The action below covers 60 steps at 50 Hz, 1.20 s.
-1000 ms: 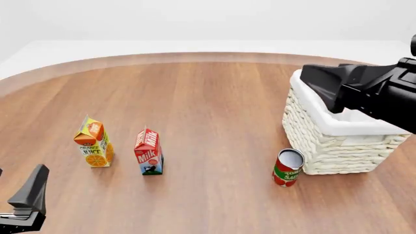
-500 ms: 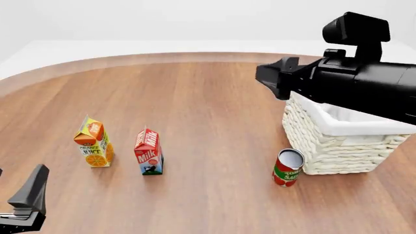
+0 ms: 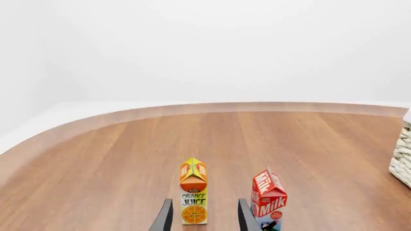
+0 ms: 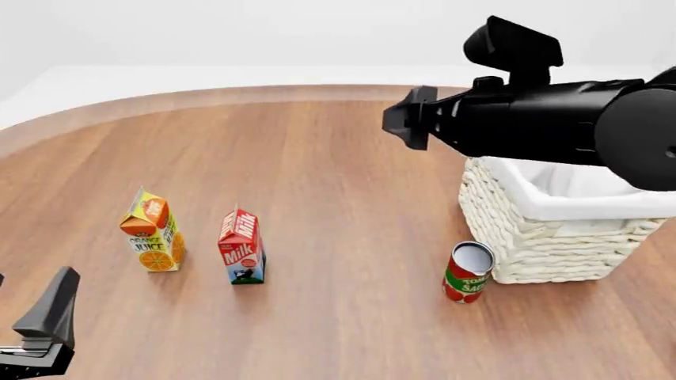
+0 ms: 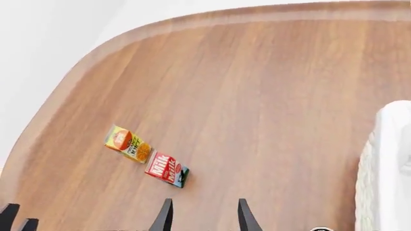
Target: Pick the milk and place it in the basket.
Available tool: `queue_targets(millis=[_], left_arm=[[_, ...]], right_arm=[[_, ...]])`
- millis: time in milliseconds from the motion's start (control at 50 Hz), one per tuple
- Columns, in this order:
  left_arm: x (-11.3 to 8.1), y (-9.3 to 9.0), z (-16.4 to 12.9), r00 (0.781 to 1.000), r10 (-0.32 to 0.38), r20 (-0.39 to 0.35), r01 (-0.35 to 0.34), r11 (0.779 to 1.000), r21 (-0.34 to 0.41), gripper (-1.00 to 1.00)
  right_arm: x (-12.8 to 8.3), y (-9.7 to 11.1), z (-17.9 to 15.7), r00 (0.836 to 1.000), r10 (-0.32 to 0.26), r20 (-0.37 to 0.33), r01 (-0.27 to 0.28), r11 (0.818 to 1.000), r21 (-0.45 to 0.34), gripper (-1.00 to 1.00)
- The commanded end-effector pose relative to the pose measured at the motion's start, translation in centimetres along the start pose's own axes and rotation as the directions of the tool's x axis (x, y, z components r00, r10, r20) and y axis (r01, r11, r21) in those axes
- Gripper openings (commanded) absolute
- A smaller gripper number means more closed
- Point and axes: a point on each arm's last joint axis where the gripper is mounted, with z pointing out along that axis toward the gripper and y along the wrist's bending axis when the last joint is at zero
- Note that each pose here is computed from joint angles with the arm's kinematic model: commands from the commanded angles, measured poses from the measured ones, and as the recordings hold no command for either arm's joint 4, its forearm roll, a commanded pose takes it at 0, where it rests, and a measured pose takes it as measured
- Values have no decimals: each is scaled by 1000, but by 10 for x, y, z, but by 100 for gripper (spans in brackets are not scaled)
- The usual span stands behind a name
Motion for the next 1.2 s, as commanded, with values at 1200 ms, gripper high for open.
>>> queue_targets(millis=[1200], left_arm=[[0,0,0,1000,0,0,0,1000,0,100]], right_arm=[[12,47,114,968,171,-182,-175,985,-8,100]])
